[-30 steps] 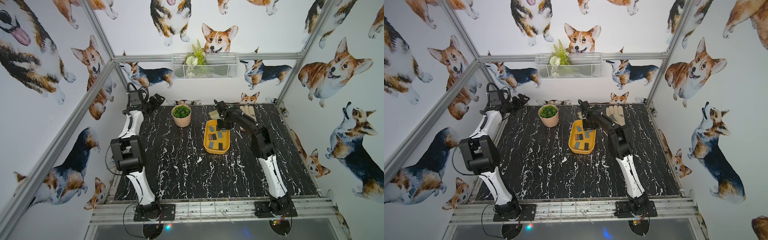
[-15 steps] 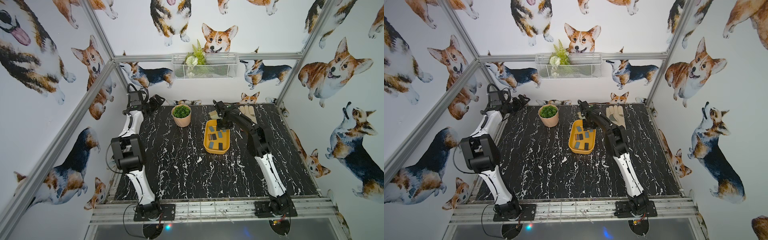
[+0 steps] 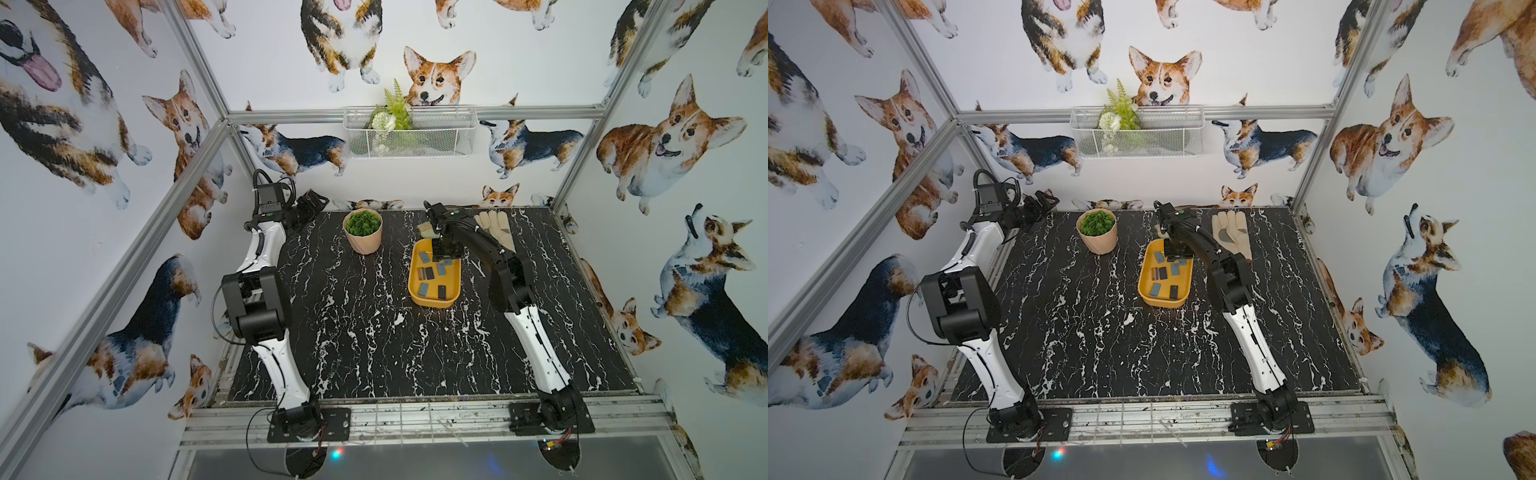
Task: Put the eraser in the storage box
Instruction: Place the eraser in the storage box, then reset both arms
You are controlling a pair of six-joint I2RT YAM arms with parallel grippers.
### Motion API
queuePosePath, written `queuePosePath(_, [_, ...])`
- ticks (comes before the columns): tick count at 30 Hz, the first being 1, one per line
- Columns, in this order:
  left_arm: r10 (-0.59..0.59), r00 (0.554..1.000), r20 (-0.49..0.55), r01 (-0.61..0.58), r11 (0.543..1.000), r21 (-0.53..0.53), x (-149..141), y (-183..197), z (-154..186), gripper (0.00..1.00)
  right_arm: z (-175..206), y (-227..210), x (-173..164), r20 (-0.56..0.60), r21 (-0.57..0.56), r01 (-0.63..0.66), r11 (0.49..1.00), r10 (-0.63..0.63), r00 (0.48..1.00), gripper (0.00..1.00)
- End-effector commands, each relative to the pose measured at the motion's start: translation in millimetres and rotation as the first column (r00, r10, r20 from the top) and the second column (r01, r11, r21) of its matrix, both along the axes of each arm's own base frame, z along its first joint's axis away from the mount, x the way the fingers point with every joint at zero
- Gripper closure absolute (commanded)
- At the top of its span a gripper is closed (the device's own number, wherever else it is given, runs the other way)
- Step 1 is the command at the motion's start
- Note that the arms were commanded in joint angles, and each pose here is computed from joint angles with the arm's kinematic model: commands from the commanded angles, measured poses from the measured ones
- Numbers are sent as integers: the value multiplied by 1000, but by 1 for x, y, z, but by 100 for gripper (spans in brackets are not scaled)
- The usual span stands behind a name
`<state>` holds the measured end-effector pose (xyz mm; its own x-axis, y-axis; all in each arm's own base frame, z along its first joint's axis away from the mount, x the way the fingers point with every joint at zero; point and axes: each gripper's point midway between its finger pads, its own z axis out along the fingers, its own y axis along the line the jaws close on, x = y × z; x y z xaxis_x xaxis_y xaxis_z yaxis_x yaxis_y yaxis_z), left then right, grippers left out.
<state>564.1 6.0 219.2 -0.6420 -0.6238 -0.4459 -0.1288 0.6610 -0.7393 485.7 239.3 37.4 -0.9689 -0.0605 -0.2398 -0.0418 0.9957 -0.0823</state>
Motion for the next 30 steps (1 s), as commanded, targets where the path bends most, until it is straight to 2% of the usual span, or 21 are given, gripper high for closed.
queuePosePath(1, [-10,1000,26,11,1000,-4,1,-1,6,1,8,-2,-3,1,3,16,1000,-16,1000,48])
queuePosePath(10, [-6,999,39,6,1000,-2,-5,-2,18,1,57,4,3,111,53,7,999,-13,994,43])
queuePosePath(16, [-14,998,65,12,1000,29,-16,-3,32,2,125,2,-8,270,83,-54,995,30,962,38])
queuePosePath(19, [-16,997,79,10,997,80,-25,-2,37,2,163,-1,-21,395,181,-131,975,50,917,23])
queuePosePath(21, [-6,997,83,-7,989,149,-35,1,35,2,186,-14,-32,470,232,-157,960,31,882,16])
queuePosePath(22, [3,997,79,-18,982,186,-40,2,33,2,196,-23,-35,493,250,-159,955,16,870,2])
queuePosePath(26, [65,995,76,-89,914,395,-67,8,12,0,198,-80,-58,518,266,-86,960,-68,853,0])
queuePosePath(28, [64,994,92,-103,849,518,-86,8,2,0,197,-117,-69,559,261,-20,965,-134,818,0])
queuePosePath(30, [67,991,112,-123,756,643,-103,9,-9,0,189,-158,-80,587,262,63,963,-211,781,0])
